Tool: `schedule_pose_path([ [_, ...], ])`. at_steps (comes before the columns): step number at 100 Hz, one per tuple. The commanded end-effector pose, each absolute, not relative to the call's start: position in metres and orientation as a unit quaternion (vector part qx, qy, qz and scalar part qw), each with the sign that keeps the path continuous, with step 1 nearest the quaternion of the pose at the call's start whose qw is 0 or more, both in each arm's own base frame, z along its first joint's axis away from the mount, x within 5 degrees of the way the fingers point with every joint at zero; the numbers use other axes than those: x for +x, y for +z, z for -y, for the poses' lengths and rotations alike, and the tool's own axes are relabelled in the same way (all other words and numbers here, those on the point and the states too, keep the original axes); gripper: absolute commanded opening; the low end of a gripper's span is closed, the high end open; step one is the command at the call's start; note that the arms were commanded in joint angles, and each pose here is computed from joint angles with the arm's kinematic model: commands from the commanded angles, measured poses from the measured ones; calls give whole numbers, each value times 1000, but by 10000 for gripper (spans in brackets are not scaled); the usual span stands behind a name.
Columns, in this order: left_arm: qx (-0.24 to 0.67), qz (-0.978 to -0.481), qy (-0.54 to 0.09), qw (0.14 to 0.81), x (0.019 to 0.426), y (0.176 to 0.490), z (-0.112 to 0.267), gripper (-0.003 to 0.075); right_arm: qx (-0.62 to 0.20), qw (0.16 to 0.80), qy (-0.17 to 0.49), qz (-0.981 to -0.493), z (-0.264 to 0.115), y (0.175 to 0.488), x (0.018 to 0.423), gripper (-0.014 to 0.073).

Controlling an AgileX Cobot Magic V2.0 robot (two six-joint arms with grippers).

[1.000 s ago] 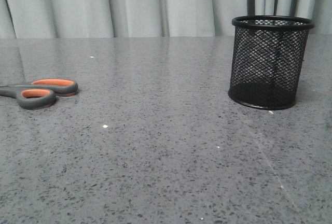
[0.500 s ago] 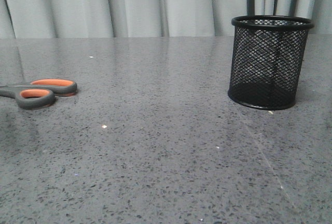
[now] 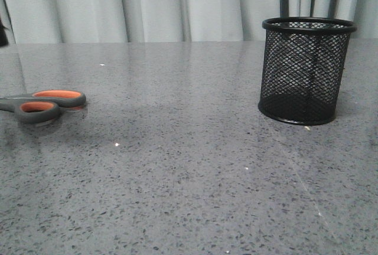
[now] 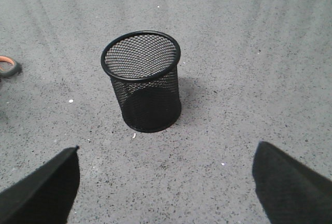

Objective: Put scissors into bucket

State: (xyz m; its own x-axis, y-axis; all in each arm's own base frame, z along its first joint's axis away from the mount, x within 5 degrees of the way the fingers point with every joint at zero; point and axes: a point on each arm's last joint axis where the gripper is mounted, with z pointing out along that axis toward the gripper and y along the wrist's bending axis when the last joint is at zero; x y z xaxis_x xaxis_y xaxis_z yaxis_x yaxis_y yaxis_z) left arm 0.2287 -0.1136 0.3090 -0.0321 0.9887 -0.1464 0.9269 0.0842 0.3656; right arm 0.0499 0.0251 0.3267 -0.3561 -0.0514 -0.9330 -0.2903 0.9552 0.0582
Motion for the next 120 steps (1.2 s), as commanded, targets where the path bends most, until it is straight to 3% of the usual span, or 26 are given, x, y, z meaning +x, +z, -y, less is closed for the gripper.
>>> schedule_pose_path([
  [1, 676, -705, 83, 199, 239, 314, 116, 400, -101, 593, 104, -792, -24, 342, 53, 615],
  [16, 706, -679, 97, 177, 253, 306, 103, 400, -102, 591, 104, -794, -24, 342, 53, 615],
  [40, 702, -683, 103, 173, 265, 306, 71, 367, -107, 588, 108, -795, -25, 340, 53, 615],
  [56, 734, -649, 87, 177, 269, 301, 72, 367, -113, 587, 112, -794, -26, 340, 52, 615],
  [120, 737, -660, 42, 140, 316, 274, 86, 367, -115, 581, 113, -798, -26, 339, 52, 615],
])
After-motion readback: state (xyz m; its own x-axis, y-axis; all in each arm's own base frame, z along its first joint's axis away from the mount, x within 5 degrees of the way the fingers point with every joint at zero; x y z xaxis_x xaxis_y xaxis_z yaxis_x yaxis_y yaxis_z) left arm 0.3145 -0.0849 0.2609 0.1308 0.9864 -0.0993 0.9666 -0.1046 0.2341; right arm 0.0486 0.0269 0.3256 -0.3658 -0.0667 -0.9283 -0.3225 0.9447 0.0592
